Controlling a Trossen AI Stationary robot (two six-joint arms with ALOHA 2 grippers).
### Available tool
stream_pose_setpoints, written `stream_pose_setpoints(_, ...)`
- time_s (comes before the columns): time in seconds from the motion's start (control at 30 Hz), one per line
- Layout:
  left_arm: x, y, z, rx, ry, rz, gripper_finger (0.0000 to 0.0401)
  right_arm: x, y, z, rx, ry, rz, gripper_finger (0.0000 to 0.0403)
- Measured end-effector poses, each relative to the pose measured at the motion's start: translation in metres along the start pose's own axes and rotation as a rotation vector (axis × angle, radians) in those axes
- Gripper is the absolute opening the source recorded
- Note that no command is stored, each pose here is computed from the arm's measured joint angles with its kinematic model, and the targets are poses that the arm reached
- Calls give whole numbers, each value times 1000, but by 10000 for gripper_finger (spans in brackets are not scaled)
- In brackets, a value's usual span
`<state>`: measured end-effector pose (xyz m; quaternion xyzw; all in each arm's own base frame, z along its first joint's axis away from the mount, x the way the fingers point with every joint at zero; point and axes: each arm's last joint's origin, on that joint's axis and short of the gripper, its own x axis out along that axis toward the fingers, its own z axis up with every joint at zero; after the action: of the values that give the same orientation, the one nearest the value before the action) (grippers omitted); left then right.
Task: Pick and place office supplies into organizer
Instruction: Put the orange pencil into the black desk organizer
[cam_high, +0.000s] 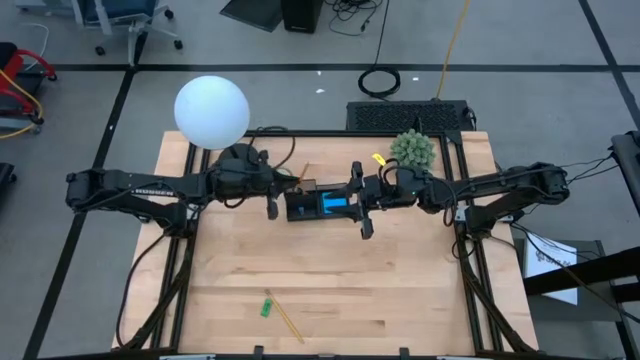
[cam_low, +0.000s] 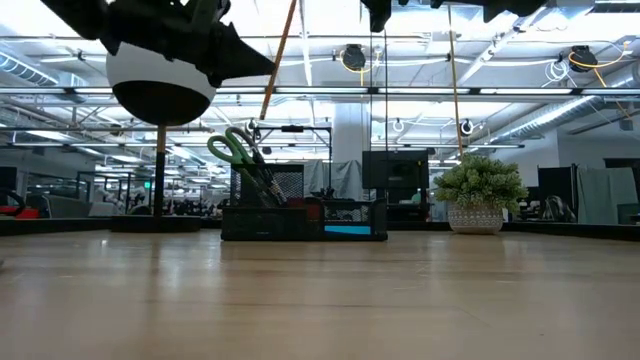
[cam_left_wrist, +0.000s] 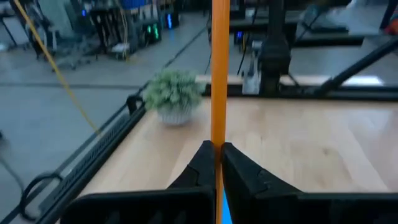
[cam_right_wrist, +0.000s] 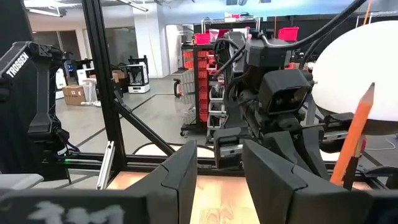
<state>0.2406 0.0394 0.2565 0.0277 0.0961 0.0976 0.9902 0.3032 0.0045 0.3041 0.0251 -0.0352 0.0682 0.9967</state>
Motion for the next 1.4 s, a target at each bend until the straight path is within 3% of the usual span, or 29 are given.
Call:
stream_pose_setpoints(0.43,-2,13,-41,-68,-119,35,3,0,0,0,0,-1,0,118)
stream_pose_setpoints(0.67,9,20,-49,-107,-157,14,9,0,0,1,-1,-6,-1,118)
stream_pose_setpoints(1.4,37,25,-83,-111,-113,35,10,0,0,0,-1,-5,-1,118)
